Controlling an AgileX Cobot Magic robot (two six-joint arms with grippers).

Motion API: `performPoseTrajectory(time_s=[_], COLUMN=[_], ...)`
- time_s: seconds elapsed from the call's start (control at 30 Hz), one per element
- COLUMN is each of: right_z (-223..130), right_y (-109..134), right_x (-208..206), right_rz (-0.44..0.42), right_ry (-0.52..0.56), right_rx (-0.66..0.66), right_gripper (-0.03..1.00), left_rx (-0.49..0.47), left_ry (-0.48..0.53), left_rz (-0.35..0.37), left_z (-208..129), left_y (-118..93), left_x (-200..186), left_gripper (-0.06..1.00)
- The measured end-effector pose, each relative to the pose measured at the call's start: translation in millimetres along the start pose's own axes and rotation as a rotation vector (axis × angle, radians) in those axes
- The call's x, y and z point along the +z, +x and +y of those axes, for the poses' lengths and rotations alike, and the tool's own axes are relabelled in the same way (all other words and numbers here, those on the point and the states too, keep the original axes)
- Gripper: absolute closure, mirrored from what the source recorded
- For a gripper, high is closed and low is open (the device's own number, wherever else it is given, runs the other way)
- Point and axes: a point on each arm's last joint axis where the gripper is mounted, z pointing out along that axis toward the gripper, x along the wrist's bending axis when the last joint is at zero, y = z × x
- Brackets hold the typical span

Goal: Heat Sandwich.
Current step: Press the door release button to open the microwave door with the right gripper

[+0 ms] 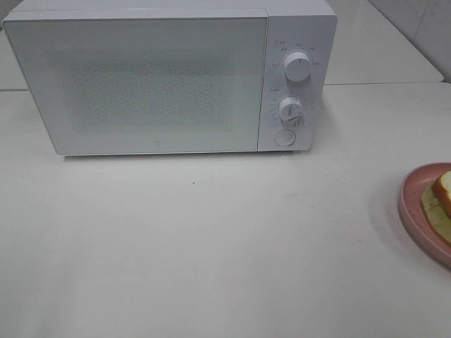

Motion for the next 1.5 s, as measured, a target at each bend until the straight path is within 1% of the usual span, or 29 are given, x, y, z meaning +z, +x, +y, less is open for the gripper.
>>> performPoseTrajectory(time_s=[0.67, 0.8, 0.97, 1.1, 1.17, 1.4, 1.5], right_z=[0.2, 11.5, 21.1, 40.0, 42.8, 62.9, 67.9], right_y=[0.0, 0.9, 1.8, 3.5, 3.8, 5.8, 6.2], right_x=[0.0, -3.7, 2.3, 17.5, 19.8, 46.7, 53.0], right_rz=[0.0, 0.005, 0.006, 0.008, 0.008, 0.007, 0.007], right_ry=[-0.002, -0.057, -0.065, -0.081, -0.086, -0.058, -0.064], right_rx=[0.0, 0.0, 0.0, -0.001, -0.001, -0.002, -0.004], right_gripper=[0.2, 0.2, 0.2, 0.2, 0.2, 0.2, 0.2], left_rx=[0.0, 0.0, 0.0, 0.0, 0.0, 0.0, 0.0], left_ry=[0.0, 0.0, 0.0, 0.0, 0.0, 0.0, 0.0], left_rz=[0.0, 0.0, 0.0, 0.0, 0.0, 0.0, 0.0], left_z=[0.0, 0.0, 0.0, 0.0, 0.0, 0.0, 0.0], left_y=[0.0, 0.0, 0.0, 0.0, 0.0, 0.0, 0.0], left_x=[0.0, 0.0, 0.0, 0.0, 0.0, 0.0, 0.0], left_gripper=[-0.05, -0.05, -0.05, -0.05, -0.05, -0.05, -0.05])
